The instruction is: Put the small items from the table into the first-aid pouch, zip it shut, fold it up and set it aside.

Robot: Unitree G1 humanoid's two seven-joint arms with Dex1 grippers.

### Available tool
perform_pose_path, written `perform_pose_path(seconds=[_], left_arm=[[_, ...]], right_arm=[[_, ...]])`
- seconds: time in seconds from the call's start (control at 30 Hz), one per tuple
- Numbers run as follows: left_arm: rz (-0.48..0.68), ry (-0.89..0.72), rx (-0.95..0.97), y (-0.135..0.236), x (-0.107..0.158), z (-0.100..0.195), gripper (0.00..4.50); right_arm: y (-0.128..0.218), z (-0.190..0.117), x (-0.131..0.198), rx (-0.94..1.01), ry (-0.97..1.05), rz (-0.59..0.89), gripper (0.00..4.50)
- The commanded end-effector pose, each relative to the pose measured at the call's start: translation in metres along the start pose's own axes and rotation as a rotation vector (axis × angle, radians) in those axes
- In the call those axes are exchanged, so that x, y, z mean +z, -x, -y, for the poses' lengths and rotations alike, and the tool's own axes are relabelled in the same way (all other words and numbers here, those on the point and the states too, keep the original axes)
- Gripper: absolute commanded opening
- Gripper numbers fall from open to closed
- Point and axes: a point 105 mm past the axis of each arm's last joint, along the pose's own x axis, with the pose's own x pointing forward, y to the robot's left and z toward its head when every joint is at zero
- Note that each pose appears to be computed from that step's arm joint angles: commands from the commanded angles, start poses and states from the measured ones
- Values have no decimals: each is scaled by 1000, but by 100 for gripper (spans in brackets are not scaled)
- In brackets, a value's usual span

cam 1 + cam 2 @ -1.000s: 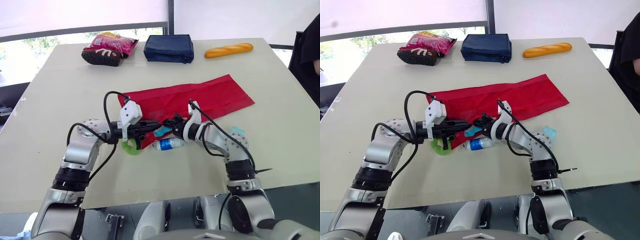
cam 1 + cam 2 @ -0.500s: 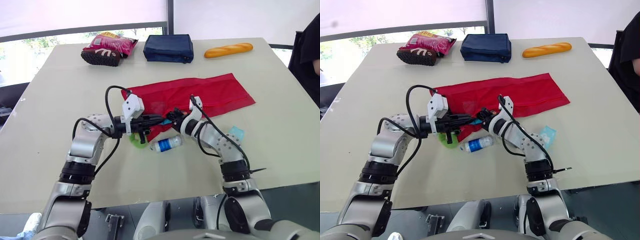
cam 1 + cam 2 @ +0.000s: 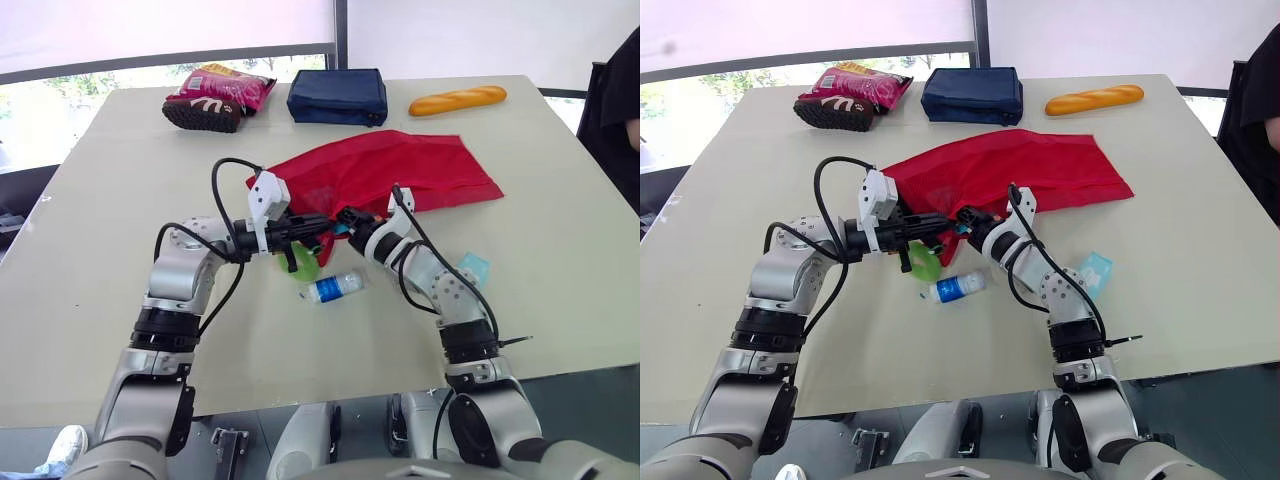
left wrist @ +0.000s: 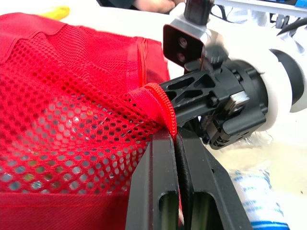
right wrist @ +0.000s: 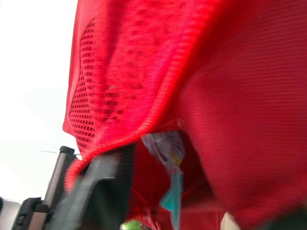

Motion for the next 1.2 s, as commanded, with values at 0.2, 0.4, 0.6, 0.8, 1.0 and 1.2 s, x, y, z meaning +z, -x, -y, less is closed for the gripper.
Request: perform_pose_path(seconds=[0.2, 0.4, 0.6, 0.8, 1.0, 1.2], left_arm=[[2, -13, 17, 5, 4, -10, 0], [11, -8, 35, 6, 6, -15, 0], [15, -1, 34, 5, 7, -15, 0], [19, 3, 48, 6, 7, -18, 0], [21, 8, 61, 7, 7, -21, 0], [21, 12, 69, 9, 7, -23, 0]], right_arm=[[-3, -47, -14, 138, 25, -57, 342], [0, -41, -15, 114, 49, -81, 316], [2, -37, -14, 95, 63, -86, 87], [6, -36, -16, 95, 80, -112, 87], [10, -31, -15, 74, 100, -123, 87], [17, -27, -9, 63, 113, -112, 87]])
